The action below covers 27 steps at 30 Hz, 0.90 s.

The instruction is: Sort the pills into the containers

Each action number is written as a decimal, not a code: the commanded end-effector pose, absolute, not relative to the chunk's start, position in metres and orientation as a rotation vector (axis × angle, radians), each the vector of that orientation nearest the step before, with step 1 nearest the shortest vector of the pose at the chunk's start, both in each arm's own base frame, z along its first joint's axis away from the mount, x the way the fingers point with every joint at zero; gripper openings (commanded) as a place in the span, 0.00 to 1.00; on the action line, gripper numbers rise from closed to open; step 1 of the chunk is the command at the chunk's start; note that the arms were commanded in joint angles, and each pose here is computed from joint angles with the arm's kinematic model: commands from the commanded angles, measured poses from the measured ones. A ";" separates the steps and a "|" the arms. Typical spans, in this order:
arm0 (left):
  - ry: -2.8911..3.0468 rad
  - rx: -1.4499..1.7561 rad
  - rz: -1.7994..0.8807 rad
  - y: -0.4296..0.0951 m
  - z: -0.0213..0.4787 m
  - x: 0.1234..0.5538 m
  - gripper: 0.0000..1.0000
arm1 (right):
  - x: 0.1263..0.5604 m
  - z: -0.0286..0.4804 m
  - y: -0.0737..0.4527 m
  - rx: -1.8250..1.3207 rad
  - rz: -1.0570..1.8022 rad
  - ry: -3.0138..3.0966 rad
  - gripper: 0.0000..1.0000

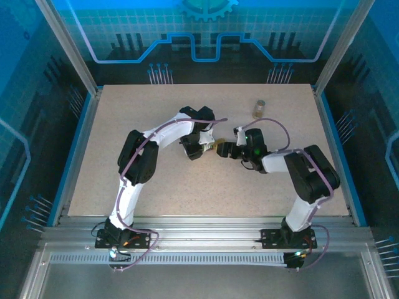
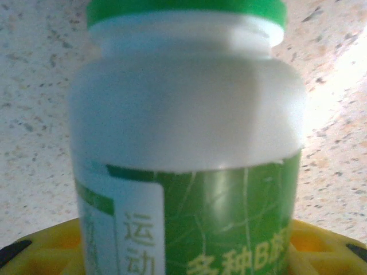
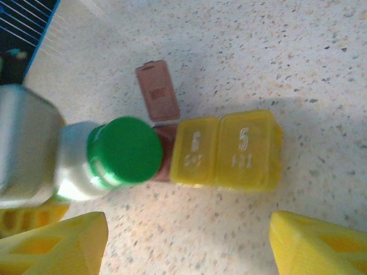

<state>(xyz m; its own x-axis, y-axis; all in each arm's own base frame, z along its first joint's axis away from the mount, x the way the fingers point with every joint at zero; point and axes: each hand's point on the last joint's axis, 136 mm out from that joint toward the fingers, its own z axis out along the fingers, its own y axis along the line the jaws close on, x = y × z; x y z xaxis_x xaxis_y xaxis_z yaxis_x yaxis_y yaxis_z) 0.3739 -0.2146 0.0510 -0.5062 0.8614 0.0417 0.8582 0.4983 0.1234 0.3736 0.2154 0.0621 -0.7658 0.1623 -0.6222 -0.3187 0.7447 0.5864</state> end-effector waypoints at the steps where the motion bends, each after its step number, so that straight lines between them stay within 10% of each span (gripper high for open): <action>1: 2.636 1.615 0.352 -0.206 0.061 0.384 0.00 | 0.361 0.085 0.209 -0.088 0.956 2.214 0.75; 27: 2.238 2.026 0.970 -0.202 0.065 0.408 0.00 | 0.337 0.155 0.174 -0.024 0.941 2.038 0.77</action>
